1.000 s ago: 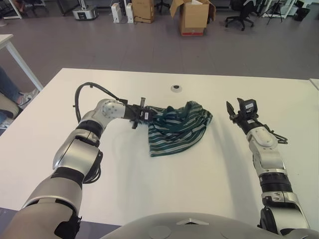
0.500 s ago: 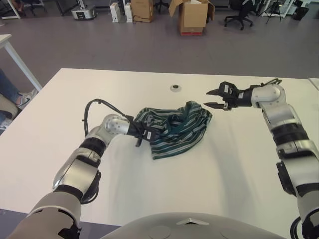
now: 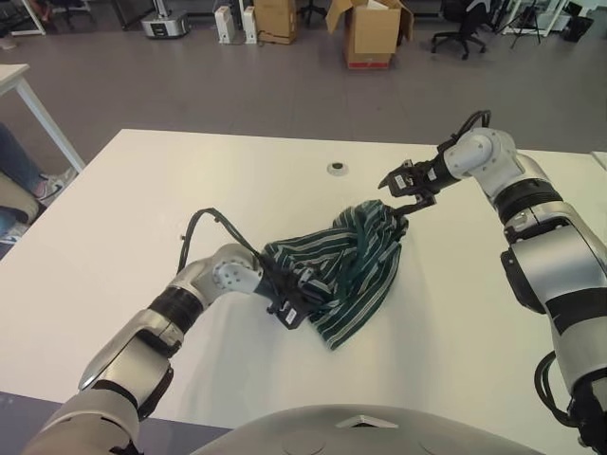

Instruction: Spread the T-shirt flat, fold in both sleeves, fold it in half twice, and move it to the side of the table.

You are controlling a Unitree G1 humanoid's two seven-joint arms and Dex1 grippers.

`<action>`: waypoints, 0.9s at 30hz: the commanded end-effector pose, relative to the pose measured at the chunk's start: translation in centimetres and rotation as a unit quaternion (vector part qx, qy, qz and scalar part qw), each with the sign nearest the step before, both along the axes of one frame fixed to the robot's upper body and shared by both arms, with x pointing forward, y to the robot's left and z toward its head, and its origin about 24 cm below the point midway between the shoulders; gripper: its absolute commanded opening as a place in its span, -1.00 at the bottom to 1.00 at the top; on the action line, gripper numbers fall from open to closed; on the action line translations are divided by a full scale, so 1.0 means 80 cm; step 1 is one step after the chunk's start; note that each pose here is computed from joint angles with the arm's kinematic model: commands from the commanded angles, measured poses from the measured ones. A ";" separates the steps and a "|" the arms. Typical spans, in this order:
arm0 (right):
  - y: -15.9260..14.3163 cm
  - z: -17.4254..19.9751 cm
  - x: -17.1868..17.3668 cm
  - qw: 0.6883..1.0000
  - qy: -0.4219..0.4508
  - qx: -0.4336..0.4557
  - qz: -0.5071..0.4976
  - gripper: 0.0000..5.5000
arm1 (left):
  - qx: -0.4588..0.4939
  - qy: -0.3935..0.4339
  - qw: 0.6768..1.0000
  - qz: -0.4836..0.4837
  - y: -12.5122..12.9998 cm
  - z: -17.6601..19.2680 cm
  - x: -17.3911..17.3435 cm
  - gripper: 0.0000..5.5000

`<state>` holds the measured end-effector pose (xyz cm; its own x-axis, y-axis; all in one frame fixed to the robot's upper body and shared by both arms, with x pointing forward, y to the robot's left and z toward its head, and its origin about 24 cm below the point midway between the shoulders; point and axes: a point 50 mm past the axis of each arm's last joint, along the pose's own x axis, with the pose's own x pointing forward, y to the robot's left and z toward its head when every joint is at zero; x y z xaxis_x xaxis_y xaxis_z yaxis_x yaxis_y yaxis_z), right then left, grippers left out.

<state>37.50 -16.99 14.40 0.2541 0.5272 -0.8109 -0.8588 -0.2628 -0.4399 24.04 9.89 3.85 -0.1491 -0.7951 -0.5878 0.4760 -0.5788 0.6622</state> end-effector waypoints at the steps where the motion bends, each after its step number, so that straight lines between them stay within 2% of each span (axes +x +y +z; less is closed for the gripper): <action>1: 0.020 0.017 0.002 0.999 -0.007 0.000 0.041 0.17 | 0.095 0.039 0.994 -0.042 0.013 -0.038 -0.030 -1.00; 5: 0.030 0.002 -0.004 0.997 0.018 -0.011 0.074 0.17 | 0.095 0.035 0.994 -0.051 0.010 -0.035 -0.029 -1.00; 12: 0.032 -0.020 -0.014 0.993 0.059 -0.038 0.100 -0.31 | 0.093 0.038 0.993 -0.054 0.010 -0.035 -0.032 -1.00; 20: -0.002 -0.045 -0.030 0.989 0.113 -0.054 0.083 -0.90 | 0.080 0.058 0.995 -0.011 0.020 -0.031 -0.024 -1.00; 22: -0.011 -0.045 -0.031 0.990 0.116 -0.036 0.067 -1.00 | 0.071 0.058 0.996 0.020 0.027 -0.025 -0.013 -1.00; 24: -0.020 -0.040 -0.033 0.994 0.095 0.003 0.060 -1.00 | 0.066 0.045 0.995 0.067 0.038 -0.016 0.006 -1.00; 27: -0.023 -0.029 -0.037 0.991 0.067 0.102 0.045 -1.00 | 0.027 0.044 0.990 0.134 0.048 0.000 0.025 -1.00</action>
